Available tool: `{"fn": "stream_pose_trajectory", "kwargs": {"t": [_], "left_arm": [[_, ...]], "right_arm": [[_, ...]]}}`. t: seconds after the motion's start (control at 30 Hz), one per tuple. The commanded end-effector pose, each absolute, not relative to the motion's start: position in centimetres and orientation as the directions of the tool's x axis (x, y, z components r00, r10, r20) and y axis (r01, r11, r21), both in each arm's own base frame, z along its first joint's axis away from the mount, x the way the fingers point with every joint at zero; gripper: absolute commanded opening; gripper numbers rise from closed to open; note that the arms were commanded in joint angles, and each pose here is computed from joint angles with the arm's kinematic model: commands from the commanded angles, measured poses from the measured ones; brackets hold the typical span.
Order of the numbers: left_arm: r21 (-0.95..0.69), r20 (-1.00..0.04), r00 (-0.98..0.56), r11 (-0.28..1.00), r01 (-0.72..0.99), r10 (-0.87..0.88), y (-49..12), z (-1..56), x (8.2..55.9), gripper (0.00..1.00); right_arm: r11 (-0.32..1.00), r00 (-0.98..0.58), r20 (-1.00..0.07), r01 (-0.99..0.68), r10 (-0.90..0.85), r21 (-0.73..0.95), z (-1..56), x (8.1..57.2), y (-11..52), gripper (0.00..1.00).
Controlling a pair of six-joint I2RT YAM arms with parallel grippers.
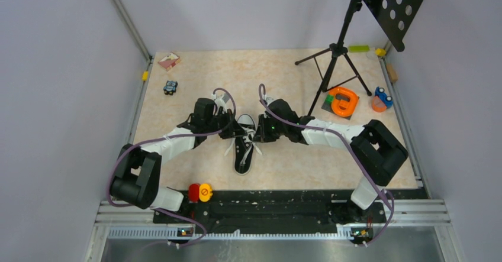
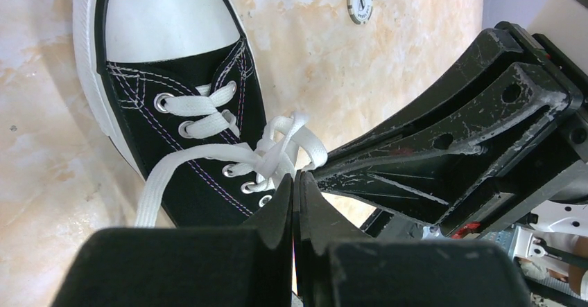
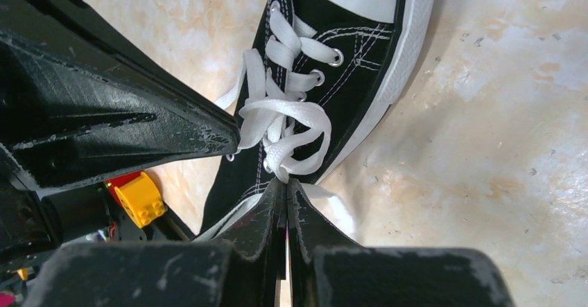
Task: Tie the shoes
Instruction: Cross the shoelace with the shoelace.
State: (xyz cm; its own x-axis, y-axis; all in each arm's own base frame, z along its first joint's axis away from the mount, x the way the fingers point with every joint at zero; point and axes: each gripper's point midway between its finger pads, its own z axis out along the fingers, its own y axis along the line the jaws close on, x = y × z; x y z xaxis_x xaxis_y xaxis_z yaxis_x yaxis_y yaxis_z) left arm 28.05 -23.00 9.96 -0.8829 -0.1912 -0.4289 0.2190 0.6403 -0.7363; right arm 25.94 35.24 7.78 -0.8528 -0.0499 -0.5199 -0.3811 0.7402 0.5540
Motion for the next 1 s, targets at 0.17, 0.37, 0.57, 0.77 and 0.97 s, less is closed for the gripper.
{"fn": "stream_pose_trajectory", "kwargs": {"t": [0.17,0.37,0.57,0.77,0.97], "left_arm": [[-0.741,-0.493,-0.85,0.601,0.3,-0.184,-23.5,12.3,28.5,0.0],[-0.745,-0.49,-0.854,0.592,0.308,-0.174,-23.6,12.4,28.1,0.0],[-0.74,-0.498,-0.849,0.596,0.312,-0.175,-23.4,12.7,27.9,0.0],[-0.739,-0.505,-0.845,0.594,0.317,-0.177,-23.4,12.9,27.8,0.0],[-0.737,-0.505,-0.846,0.595,0.32,-0.171,-23.3,12.8,27.6,0.0]], "right_arm": [[0.672,-0.818,-0.569,-0.472,-0.09,0.571,11.5,25.7,36.7,0.0],[0.686,-0.816,-0.573,-0.46,-0.076,0.564,11.1,26.6,37.1,0.0],[0.702,-0.828,-0.555,-0.443,-0.082,0.557,9.9,27.4,37.5,0.0],[0.721,-0.838,-0.538,-0.428,-0.091,0.545,9.3,27.8,37.2,0.0],[0.747,-0.845,-0.528,-0.406,-0.088,0.526,8.5,27.9,36.6,0.0]]}}
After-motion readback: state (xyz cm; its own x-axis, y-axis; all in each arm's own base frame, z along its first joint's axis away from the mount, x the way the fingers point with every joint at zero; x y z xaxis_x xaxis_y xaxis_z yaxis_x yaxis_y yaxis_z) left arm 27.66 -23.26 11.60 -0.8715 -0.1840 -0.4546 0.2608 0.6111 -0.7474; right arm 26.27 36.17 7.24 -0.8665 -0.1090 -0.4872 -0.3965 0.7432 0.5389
